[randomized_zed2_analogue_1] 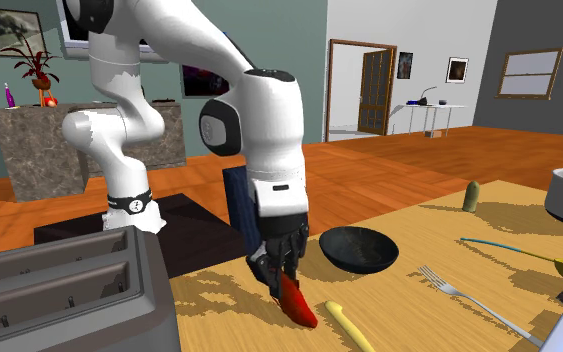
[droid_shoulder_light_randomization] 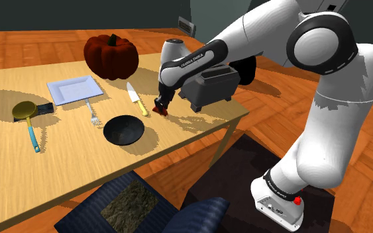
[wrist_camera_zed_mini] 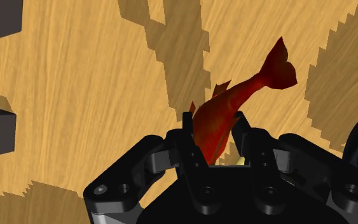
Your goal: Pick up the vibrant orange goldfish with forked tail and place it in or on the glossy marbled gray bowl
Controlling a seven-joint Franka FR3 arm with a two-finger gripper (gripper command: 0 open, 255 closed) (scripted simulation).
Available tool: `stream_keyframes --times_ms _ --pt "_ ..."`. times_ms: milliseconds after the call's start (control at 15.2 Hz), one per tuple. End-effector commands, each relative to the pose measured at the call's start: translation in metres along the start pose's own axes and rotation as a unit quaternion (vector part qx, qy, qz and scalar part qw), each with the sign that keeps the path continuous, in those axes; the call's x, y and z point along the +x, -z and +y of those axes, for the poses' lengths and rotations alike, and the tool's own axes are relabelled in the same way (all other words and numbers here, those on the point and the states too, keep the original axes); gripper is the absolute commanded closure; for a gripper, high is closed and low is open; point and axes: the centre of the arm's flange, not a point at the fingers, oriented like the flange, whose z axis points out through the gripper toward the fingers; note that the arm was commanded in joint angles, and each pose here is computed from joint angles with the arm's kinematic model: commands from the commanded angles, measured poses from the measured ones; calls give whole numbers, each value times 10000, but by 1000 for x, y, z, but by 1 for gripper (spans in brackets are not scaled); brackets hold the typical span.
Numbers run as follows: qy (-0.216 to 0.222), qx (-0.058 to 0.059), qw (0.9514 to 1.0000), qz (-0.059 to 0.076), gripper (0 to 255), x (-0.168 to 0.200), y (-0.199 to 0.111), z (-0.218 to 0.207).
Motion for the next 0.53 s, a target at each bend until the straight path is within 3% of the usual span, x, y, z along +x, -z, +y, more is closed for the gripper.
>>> stream_keyframes --times_ms 0,462 --pt "-1 0 10000 -4 255 0 7 0" --pt "-1 0 10000 -4 255 2 44 -2"
